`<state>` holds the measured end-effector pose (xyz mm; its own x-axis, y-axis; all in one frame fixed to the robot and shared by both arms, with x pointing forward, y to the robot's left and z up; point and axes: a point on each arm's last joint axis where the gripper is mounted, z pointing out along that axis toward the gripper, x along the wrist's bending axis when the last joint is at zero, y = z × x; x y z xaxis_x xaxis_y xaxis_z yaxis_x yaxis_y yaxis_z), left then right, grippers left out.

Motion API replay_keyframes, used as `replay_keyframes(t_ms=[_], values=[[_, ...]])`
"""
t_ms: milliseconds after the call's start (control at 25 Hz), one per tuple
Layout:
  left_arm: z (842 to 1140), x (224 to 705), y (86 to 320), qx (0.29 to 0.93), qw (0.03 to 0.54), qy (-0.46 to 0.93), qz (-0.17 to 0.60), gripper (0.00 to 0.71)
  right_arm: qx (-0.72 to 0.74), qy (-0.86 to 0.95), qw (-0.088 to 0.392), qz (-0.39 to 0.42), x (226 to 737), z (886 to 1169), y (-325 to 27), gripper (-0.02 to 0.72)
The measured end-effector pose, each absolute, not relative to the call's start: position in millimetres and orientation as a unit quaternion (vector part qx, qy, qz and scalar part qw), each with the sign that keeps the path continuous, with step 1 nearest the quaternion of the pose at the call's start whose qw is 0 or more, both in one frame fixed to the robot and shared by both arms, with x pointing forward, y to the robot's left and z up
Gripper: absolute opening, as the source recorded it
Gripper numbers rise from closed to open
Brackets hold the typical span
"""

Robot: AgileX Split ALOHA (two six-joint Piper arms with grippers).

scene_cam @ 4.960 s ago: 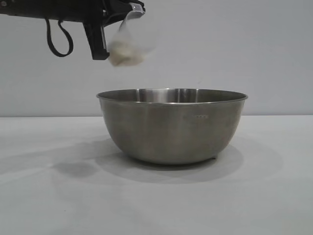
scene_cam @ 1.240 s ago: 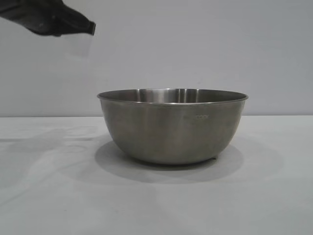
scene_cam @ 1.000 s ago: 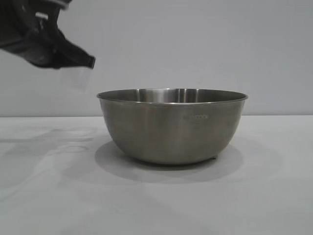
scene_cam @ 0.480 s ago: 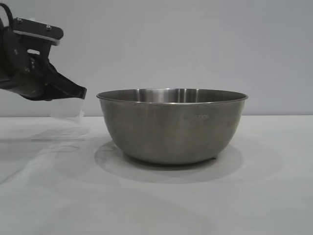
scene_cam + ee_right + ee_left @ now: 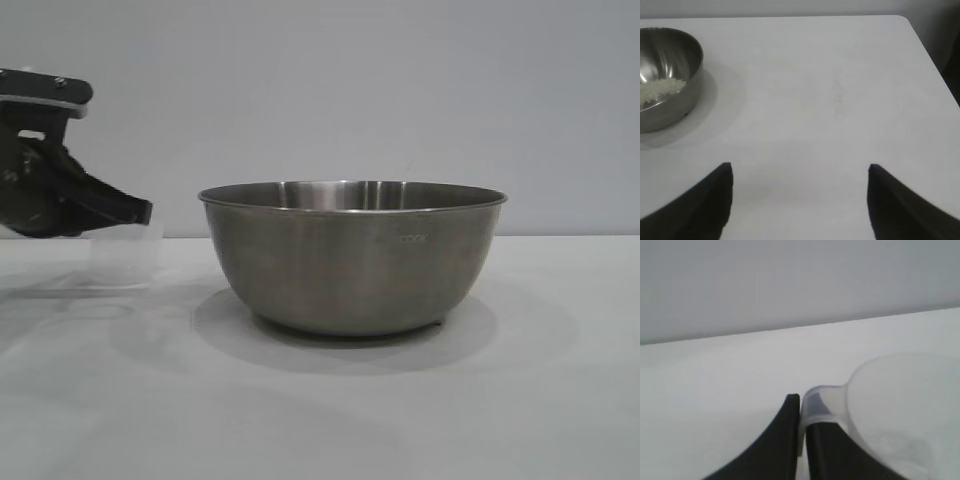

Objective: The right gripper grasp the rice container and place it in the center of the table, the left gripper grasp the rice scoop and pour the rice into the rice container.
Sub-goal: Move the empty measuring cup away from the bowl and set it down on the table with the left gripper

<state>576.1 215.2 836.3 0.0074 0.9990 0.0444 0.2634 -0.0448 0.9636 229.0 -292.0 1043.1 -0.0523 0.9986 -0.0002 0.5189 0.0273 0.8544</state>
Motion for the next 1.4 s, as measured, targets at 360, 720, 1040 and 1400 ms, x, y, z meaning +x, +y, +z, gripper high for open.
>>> replay_keyframes(t_ms=[360, 720, 1040, 1400], values=[[830.2, 564.8, 214.2, 0.588, 0.425, 0.552, 0.411, 0.000, 0.600, 0.632, 0.337, 0.356, 229.0, 1043.1, -292.0, 0.479], [830.2, 564.8, 213.6, 0.589, 0.426, 0.551, 0.410, 0.000, 0.600, 0.632, 0.337, 0.356, 229.0, 1043.1, -292.0, 0.479], [832.2, 565.2, 213.5, 0.588, 0.428, 0.550, 0.411, 0.113, 0.600, 0.632, 0.337, 0.356, 229.0, 1043.1, -292.0, 0.479], [847.0, 545.3, 220.3, 0.591, 0.425, 0.551, 0.409, 0.249, 0.601, 0.632, 0.337, 0.356, 229.0, 1043.1, -292.0, 0.479]])
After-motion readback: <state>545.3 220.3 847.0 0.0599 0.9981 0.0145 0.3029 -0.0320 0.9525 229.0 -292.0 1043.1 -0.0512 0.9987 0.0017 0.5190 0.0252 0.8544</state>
